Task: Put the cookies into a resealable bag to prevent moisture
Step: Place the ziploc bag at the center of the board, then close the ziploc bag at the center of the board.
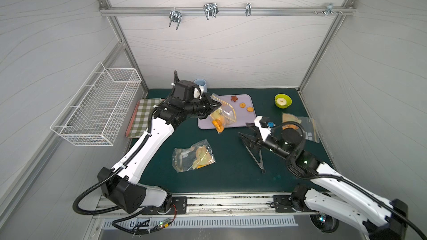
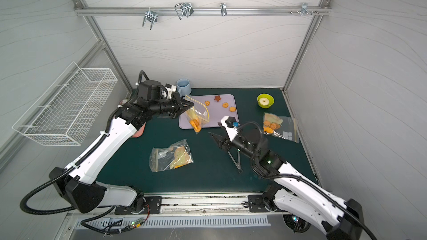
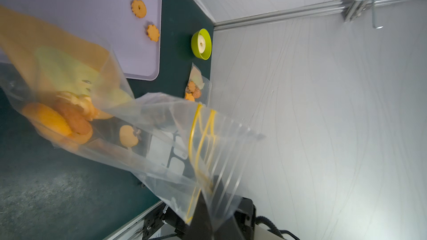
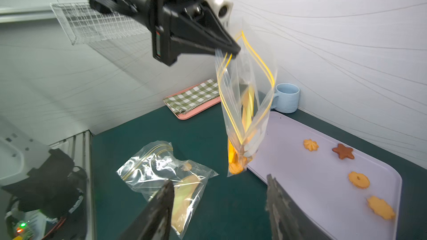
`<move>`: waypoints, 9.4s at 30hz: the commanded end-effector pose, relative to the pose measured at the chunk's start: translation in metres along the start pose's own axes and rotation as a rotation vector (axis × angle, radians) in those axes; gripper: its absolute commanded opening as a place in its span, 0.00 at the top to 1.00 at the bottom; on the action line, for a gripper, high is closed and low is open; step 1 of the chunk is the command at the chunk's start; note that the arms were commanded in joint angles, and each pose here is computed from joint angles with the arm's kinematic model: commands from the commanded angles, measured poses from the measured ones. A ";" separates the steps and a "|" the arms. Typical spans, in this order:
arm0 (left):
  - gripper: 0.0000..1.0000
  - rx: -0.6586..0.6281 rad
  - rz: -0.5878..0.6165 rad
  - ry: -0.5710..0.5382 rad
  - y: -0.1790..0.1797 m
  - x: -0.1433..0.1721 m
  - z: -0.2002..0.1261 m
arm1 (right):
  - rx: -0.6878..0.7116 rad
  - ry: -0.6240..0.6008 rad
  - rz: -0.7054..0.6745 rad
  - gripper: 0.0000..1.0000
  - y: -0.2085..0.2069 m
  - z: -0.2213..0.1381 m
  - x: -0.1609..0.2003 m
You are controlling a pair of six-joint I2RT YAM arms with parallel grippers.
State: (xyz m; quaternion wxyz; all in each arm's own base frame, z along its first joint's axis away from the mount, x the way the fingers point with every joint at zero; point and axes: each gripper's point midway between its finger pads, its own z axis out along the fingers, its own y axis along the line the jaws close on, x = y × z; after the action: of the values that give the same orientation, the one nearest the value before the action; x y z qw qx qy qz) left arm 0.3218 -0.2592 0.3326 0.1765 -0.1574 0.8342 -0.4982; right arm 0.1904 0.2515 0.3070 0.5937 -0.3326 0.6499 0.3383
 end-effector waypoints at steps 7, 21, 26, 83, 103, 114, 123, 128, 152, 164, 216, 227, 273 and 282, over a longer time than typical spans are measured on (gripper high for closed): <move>1.00 -0.006 -0.014 -0.001 0.037 0.043 0.059 | 0.143 0.167 0.106 0.37 -0.015 -0.067 0.075; 1.00 -0.121 -0.030 0.058 0.084 0.046 0.099 | 0.139 0.240 0.088 0.44 -0.023 -0.021 0.143; 1.00 -0.111 -0.036 0.072 0.082 0.046 0.101 | 0.146 0.235 0.023 0.46 -0.029 0.001 0.140; 0.19 0.300 1.554 0.081 0.085 0.029 -0.015 | -0.135 0.246 0.124 1.00 -0.024 0.017 0.087; 0.27 0.300 1.599 0.234 0.120 0.048 0.022 | -0.153 0.250 0.117 1.00 -0.020 0.015 0.087; 0.54 0.305 1.607 0.228 0.120 0.047 0.022 | -0.148 0.255 0.122 1.00 -0.020 0.015 0.088; 0.61 0.355 1.596 0.221 0.110 0.049 0.019 | -0.160 0.263 0.133 1.00 -0.019 0.017 0.090; 0.79 0.356 1.594 0.227 0.111 0.050 0.019 | -0.152 0.263 0.133 1.00 -0.020 0.017 0.090; 1.00 0.003 1.581 0.362 0.119 0.070 -0.008 | -0.177 0.347 0.131 0.62 -0.013 0.006 0.079; 1.00 -0.029 1.589 0.300 0.119 0.054 -0.023 | 0.033 0.336 0.135 0.37 -0.038 0.005 0.046; 1.00 0.065 1.696 0.284 0.117 0.066 -0.040 | -0.335 0.567 -0.335 0.78 0.001 0.041 0.125; 1.00 0.071 1.692 0.284 0.117 0.066 -0.039 | -0.329 0.556 -0.332 1.00 0.001 0.041 0.122; 1.00 0.091 1.679 0.278 0.113 0.066 -0.038 | -0.392 0.449 -0.299 1.00 0.026 0.070 0.105; 1.00 0.091 1.678 0.276 0.113 0.066 -0.039 | -0.400 0.441 -0.301 1.00 0.029 0.075 0.103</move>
State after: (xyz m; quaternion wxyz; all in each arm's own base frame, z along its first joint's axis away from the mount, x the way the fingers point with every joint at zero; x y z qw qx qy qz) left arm 0.2342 -0.2033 0.2284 0.3663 0.5743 0.6890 -0.2475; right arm 0.1995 0.3177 0.1857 0.3896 -0.5922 0.6474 0.2800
